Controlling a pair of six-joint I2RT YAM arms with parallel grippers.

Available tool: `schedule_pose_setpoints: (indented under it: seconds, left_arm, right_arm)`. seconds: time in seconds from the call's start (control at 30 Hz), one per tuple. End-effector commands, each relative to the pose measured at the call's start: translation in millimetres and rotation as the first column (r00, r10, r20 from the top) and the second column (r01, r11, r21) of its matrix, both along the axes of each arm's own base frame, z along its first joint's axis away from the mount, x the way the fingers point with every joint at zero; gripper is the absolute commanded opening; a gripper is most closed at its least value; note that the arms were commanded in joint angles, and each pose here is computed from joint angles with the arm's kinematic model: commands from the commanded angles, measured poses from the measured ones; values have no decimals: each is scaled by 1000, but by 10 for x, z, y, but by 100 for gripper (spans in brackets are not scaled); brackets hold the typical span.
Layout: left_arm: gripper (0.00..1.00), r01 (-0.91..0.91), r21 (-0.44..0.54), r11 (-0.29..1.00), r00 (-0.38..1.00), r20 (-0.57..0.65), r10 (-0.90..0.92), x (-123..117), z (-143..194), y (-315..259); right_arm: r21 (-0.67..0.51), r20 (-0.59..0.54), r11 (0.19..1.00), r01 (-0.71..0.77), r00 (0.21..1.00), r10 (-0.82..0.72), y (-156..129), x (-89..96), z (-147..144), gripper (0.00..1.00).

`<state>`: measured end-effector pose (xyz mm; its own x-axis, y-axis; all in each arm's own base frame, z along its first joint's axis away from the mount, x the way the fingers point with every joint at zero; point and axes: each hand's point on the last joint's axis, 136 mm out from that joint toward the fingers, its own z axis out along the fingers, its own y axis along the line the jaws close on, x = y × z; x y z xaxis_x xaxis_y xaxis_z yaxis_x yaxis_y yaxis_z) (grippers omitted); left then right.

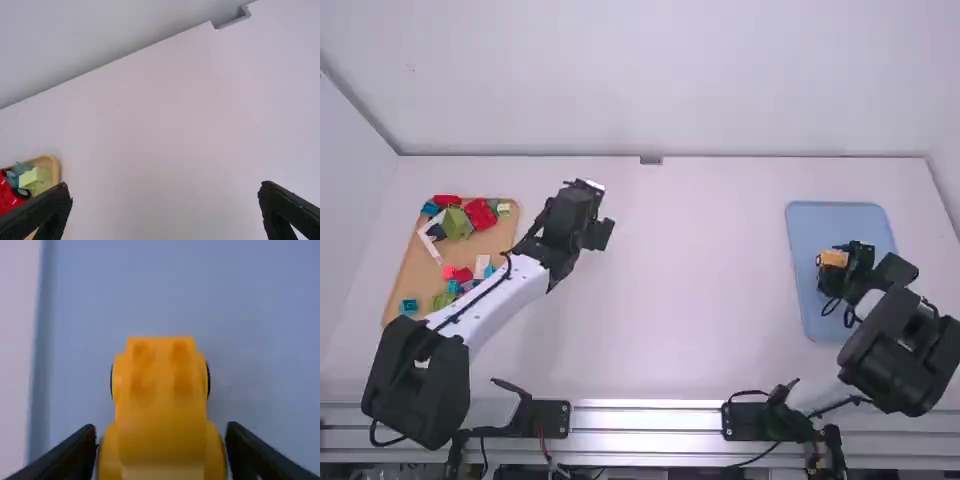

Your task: Assemble lego blocks to make yellow taxi

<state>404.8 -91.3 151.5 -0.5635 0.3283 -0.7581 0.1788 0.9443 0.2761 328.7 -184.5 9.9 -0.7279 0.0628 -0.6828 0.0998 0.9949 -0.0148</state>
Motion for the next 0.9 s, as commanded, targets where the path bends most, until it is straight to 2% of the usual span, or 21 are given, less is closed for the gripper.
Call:
schedule_pose_setpoints:
  seconds: [0.0, 0.07, 0.23, 0.4, 0.57, 0.63, 0.73, 0.83, 0.87]
  left_arm:
    - [99, -20, 0, 1000, 1000, 3, 20, -11, 12, 54]
    - [99, -35, -19, 999, 999, 3, 35, -12, 11, 56]
    - [99, -41, -40, 998, 999, 6, 42, -6, 50, 20]
    - [99, -102, -83, 991, 993, -64, 96, -72, 161, 44]
    - [99, -149, -93, 984, 980, -146, 135, -173, 451, 77]
    - [99, -141, -81, 987, 980, -150, 127, -182, 508, 79]
    - [99, -98, -47, 994, 984, -154, 90, -210, 590, 44]
    - [99, -96, -56, 994, 985, -149, 87, -228, 614, 37]
    - [99, -96, -56, 994, 985, -149, 86, -230, 617, 37]
  right_arm:
    - [16, -3, 1000, 5, 1000, -5, 23, -29, -34, 80]
    - [15, 0, 1000, 5, 1000, -5, 22, -26, -23, 98]
    - [61, 18, 996, 58, 998, -59, 65, -41, 161, 98]
    - [40, 48, 999, 6, 999, -8, 271, -18, 464, 99]
    - [-17, 126, 993, -115, 985, 116, 744, 28, 990, 99]
    - [-42, 161, 987, -155, 974, 159, 891, 51, 1146, 98]
    - [-89, 255, 967, -239, 933, 254, 1293, 74, 1543, 99]
    - [-140, 329, 945, -294, 887, 325, 1623, 53, 1852, 98]
    - [-144, 333, 944, -298, 884, 329, 1641, 50, 1867, 98]
